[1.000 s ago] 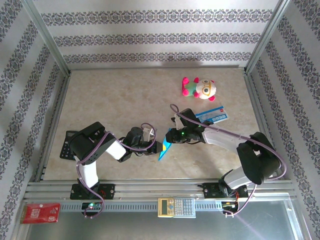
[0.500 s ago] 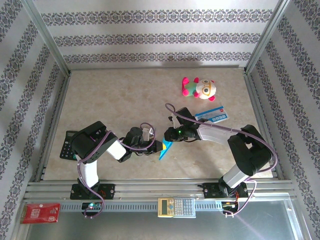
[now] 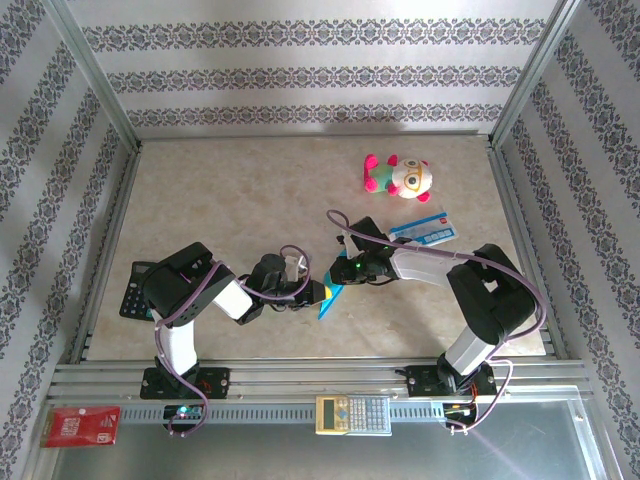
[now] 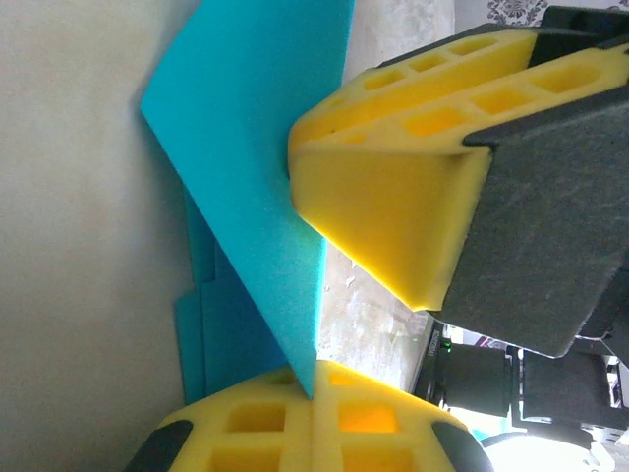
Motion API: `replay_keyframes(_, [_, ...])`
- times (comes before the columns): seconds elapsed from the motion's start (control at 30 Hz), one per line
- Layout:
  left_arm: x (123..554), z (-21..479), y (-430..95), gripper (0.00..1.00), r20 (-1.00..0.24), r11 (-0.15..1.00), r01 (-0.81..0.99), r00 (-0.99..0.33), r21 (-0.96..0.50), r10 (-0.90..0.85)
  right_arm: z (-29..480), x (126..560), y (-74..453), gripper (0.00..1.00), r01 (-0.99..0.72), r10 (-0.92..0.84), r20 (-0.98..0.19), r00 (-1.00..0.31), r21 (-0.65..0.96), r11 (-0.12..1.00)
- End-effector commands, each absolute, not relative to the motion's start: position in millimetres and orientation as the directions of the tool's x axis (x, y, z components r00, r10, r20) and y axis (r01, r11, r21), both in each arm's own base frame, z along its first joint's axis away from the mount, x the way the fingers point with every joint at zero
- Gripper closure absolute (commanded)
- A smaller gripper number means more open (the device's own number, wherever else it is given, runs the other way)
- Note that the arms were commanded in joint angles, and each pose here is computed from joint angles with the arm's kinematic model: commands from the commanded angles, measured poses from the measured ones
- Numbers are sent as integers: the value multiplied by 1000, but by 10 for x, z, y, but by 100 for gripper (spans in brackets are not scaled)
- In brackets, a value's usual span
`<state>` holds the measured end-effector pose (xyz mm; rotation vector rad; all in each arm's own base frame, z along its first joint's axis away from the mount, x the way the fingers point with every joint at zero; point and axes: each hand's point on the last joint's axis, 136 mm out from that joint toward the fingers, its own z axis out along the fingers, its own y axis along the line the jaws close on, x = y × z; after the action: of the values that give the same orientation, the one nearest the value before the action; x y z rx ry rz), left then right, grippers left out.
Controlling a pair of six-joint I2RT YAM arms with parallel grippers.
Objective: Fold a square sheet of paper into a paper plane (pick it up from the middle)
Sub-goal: Fold the wing for the fifth time at the center of the table.
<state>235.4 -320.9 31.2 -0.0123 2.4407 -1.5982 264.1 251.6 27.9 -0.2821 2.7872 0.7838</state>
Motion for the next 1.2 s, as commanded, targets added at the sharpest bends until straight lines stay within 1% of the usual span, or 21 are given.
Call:
replay_keyframes(0.0, [2231,-194,-2979,100,-59,548,-33,-987,-836,-150,253,2717,2470,77,-262,-133,-300,-945,447,855])
replay_keyframes(0.43, [2179,-277,-2966,100,-22,585,-53,-993,-809,-120,451,2757,2503,73,-277,-92,-352,-931,521,807])
replay_keyframes(0.73, [2166,-276,-2995,100,6,593,-65,-995,-803,-101,436,2743,2547,72,-283,-91,-353,-931,543,791])
replay_keyframes(0.93, [2157,-278,-3008,100,21,600,-70,-996,-797,-89,375,2711,2539,72,-286,-105,-342,-934,540,792])
replay_keyframes(1.17, [2152,-308,-3003,100,29,612,-74,-996,-787,-83,238,2714,2429,73,-259,-102,-318,-943,502,825])
